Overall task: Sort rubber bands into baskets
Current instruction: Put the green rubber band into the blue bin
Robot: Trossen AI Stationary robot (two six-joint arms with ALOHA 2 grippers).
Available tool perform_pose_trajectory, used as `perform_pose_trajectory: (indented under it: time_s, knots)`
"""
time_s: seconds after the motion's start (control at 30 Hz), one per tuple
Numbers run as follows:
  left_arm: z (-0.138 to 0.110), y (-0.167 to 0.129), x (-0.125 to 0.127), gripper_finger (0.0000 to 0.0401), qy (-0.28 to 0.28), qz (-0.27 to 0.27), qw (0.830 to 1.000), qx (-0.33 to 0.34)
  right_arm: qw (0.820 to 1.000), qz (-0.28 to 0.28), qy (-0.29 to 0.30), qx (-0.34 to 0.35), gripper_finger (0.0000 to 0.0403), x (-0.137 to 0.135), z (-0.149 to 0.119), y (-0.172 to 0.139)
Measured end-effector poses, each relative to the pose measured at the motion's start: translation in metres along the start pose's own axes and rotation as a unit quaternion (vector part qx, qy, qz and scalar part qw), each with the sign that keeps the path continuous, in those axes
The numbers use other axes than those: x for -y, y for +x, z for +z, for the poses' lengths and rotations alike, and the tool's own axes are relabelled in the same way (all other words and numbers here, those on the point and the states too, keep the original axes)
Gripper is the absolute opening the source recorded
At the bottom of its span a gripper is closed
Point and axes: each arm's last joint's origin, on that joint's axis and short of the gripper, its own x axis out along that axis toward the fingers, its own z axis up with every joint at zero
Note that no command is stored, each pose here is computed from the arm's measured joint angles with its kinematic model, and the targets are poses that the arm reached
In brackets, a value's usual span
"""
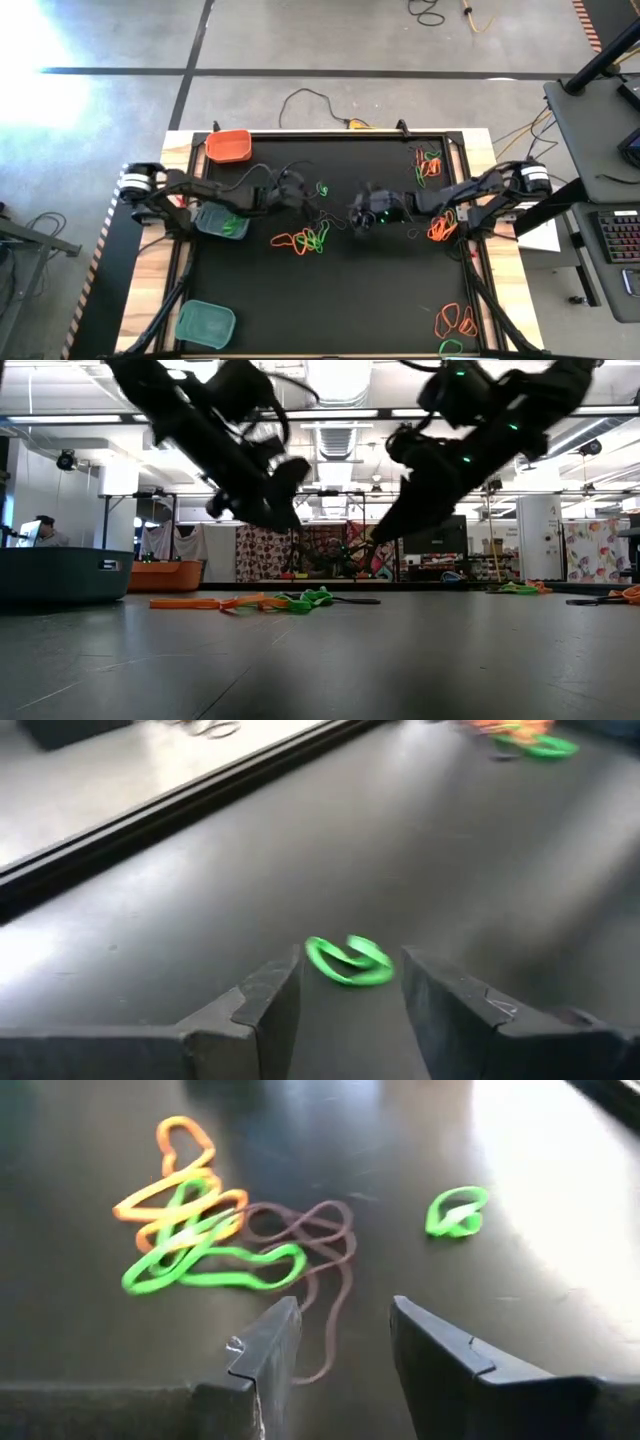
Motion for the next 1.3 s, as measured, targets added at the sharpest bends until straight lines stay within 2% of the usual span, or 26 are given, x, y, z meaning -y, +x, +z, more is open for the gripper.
perform_pose_trajectory:
  time_s: [0.27, 0.53, 0.63, 0.83, 0.97, 1.23, 1.3]
  knots:
    - [0.0, 0.049, 0.006, 0.0199, -0.059, 0.023, 0.998, -0.031, 1.0, 0.015, 0.0, -0.024, 0.0151, -0.01, -0.022, -0.004]
    - [-0.009, 0.092, 0.01, 0.0215, -0.071, 0.031, 0.995, -0.069, 0.999, 0.012, 0.031, -0.035, 0.0151, -0.008, -0.029, -0.005]
    - [-0.015, 0.102, 0.007, 0.0215, -0.069, 0.052, 0.992, -0.094, 0.998, 0.011, 0.044, -0.037, 0.0151, -0.008, -0.03, -0.005]
    - [-0.02, 0.103, 0.009, 0.0211, -0.061, 0.059, 0.991, -0.103, 0.998, 0.011, 0.046, -0.038, 0.015, -0.008, -0.03, -0.005]
    - [-0.024, 0.099, 0.012, 0.0169, -0.052, 0.057, 0.991, -0.109, 0.998, 0.006, 0.047, -0.036, 0.015, -0.008, -0.03, -0.005]
    - [-0.03, 0.082, 0.027, 0.0018, -0.006, 0.041, 0.992, -0.116, 0.997, 0.002, 0.067, -0.036, 0.015, -0.007, -0.03, -0.005]
    - [-0.028, 0.071, 0.03, 0.0007, 0.012, 0.037, 0.992, -0.12, 0.997, 0.002, 0.071, -0.035, 0.015, -0.007, -0.03, -0.005]
